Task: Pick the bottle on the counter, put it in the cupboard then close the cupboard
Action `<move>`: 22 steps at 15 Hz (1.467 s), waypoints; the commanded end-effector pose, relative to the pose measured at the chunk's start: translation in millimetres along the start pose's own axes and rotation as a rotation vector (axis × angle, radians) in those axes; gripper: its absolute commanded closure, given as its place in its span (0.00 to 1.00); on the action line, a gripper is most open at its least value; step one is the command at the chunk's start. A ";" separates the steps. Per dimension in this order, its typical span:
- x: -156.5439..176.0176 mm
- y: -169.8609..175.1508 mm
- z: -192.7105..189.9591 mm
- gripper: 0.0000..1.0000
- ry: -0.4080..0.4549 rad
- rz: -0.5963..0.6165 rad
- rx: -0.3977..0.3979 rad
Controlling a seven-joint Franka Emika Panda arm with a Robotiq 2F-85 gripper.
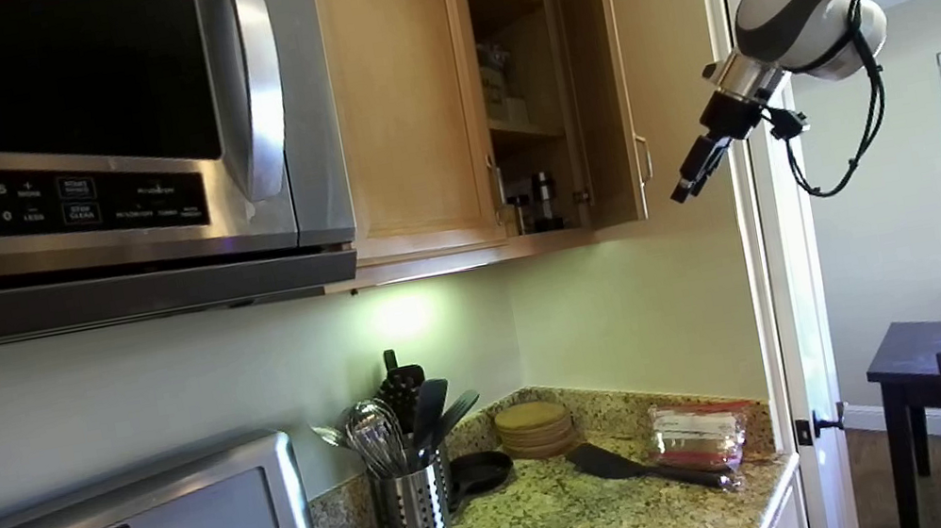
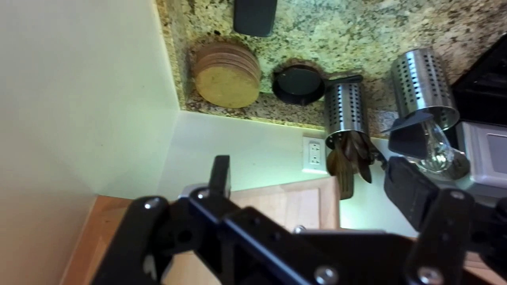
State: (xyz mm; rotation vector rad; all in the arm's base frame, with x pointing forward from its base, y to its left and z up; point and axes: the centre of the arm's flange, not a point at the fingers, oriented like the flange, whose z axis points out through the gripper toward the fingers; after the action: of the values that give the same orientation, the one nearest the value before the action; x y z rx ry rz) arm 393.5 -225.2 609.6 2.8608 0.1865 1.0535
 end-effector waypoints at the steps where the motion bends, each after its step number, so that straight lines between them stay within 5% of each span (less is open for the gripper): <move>1: 1.2 3.2 18.6 0.31 0.023 0.101 -0.121; 11: 31.6 -2.8 26.3 0.93 0.150 0.224 -0.175; 22: 82.4 -53.3 50.5 0.92 0.206 0.165 -0.044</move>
State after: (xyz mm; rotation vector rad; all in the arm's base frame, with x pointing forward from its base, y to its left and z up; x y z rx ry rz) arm 458.5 -173.8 617.1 2.7594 -0.0828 1.2998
